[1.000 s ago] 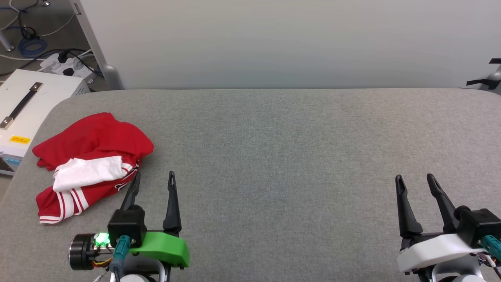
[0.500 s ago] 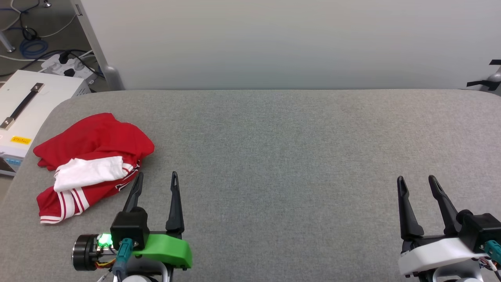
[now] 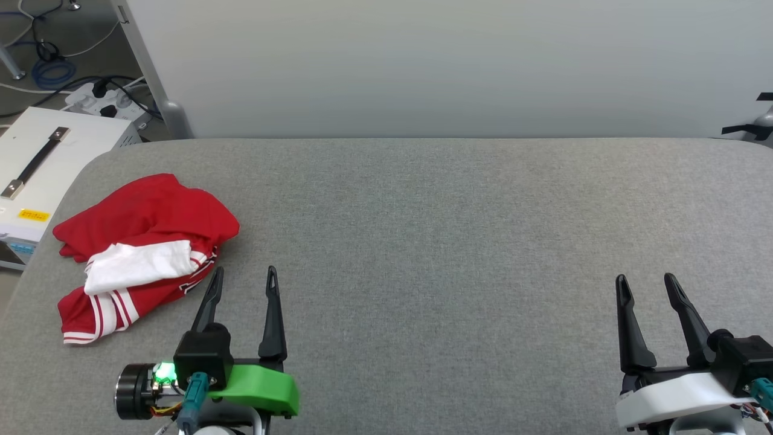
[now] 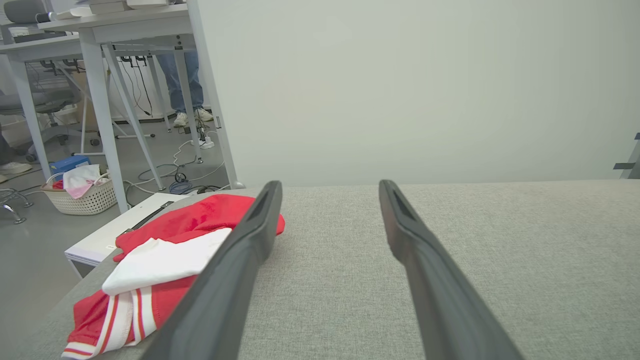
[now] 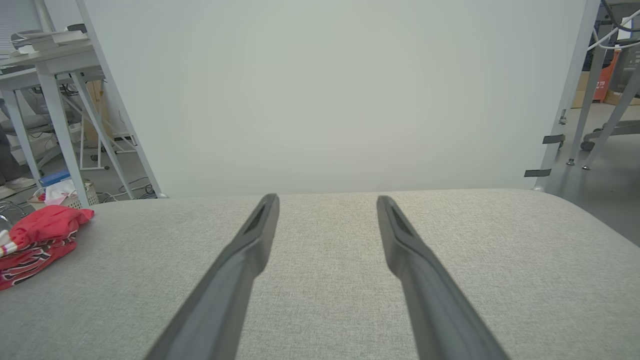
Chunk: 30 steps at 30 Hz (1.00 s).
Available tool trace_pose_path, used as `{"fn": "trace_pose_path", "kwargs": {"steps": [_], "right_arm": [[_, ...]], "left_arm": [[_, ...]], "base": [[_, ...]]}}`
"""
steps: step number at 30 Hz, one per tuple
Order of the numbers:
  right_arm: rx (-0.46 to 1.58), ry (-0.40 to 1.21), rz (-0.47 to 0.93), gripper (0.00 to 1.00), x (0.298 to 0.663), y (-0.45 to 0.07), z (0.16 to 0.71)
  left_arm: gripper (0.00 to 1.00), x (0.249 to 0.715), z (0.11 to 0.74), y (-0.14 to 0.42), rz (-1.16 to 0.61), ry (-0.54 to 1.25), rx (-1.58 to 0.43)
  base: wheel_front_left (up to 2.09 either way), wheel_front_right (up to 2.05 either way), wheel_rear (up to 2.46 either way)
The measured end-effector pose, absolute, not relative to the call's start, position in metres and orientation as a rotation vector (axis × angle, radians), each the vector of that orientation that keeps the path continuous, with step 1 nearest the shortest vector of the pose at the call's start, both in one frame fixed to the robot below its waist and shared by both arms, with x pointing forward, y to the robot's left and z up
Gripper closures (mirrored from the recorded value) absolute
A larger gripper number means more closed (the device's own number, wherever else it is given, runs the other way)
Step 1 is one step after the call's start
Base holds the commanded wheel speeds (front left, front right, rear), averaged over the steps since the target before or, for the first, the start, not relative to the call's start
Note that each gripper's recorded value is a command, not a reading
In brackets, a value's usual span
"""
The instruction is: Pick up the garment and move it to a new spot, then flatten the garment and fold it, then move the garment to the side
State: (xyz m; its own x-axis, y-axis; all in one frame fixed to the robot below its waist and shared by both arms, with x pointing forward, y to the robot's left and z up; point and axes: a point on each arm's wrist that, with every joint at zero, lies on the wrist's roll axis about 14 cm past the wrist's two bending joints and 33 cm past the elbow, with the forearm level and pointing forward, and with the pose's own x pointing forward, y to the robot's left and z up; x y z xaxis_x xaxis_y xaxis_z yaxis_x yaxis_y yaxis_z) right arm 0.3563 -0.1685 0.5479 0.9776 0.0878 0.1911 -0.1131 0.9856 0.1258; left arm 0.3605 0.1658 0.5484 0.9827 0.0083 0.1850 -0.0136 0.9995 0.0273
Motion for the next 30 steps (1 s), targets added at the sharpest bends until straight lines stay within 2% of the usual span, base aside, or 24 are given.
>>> {"fn": "trace_pose_path", "kwargs": {"steps": [30], "right_arm": [[0.162, -0.190, 0.101, 0.00, 0.3569, -0.1678, 0.5415]], "left_arm": [[0.00, 0.3561, 0.5423, 0.1688, 0.033, -0.191, 0.009]], "base": [[0.00, 0.00, 0.00]]}}
